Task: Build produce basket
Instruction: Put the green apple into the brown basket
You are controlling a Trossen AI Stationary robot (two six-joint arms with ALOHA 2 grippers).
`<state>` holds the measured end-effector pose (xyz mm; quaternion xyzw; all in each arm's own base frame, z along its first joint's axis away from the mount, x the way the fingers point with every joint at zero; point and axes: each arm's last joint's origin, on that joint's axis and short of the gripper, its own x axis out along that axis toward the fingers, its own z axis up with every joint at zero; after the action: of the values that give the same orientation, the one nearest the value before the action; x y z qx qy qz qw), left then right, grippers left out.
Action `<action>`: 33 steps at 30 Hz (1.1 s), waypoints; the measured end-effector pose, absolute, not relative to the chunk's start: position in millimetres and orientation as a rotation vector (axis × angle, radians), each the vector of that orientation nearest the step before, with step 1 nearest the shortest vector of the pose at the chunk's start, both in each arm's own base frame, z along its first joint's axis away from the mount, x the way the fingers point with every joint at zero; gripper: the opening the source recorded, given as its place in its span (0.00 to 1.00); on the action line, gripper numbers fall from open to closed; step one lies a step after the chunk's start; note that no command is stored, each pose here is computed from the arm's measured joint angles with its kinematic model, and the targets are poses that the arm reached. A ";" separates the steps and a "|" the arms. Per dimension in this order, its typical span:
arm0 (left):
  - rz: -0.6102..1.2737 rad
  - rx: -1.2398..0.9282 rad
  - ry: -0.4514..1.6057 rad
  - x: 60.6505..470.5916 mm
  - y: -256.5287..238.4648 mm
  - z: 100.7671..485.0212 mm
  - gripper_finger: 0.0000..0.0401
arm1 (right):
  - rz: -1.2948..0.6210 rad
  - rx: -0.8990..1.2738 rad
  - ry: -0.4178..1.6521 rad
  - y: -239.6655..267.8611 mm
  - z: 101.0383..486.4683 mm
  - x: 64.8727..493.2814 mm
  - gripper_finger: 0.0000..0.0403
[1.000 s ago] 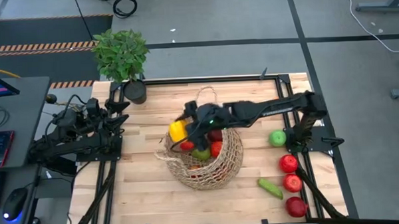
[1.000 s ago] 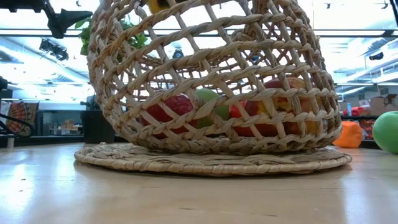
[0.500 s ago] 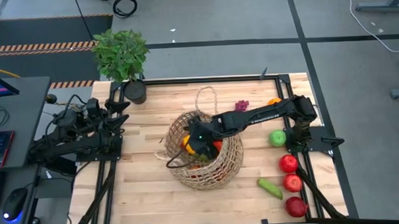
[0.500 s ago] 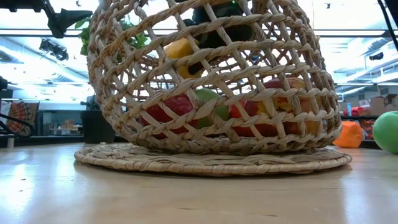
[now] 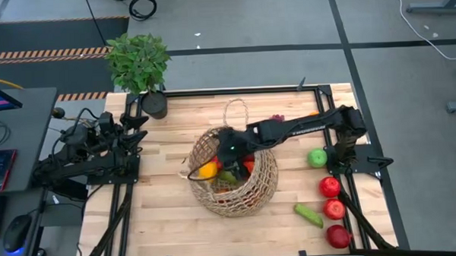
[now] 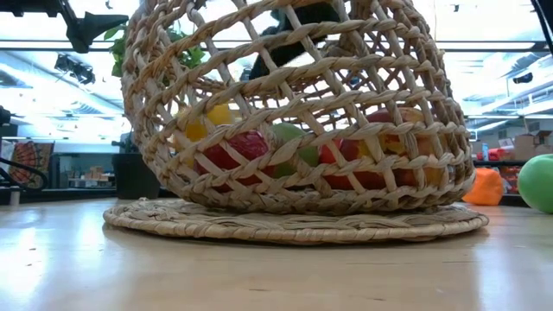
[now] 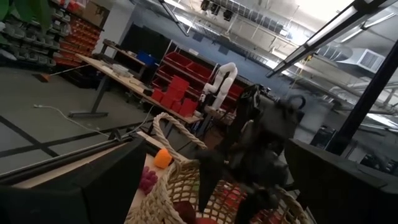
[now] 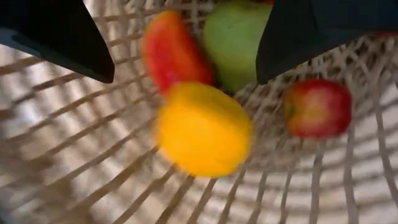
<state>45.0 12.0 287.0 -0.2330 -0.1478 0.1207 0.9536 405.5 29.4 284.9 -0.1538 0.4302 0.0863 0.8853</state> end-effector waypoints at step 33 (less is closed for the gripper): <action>0.245 -0.473 -0.301 45.0 12.0 287.0 0.97 | -0.489 0.382 1.218 -38.6 377.4 201.0 0.88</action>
<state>45.0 12.0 287.0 -0.2328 -0.1481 0.1206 0.9536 201.0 -38.6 377.4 0.1766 0.5626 -0.2257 0.7755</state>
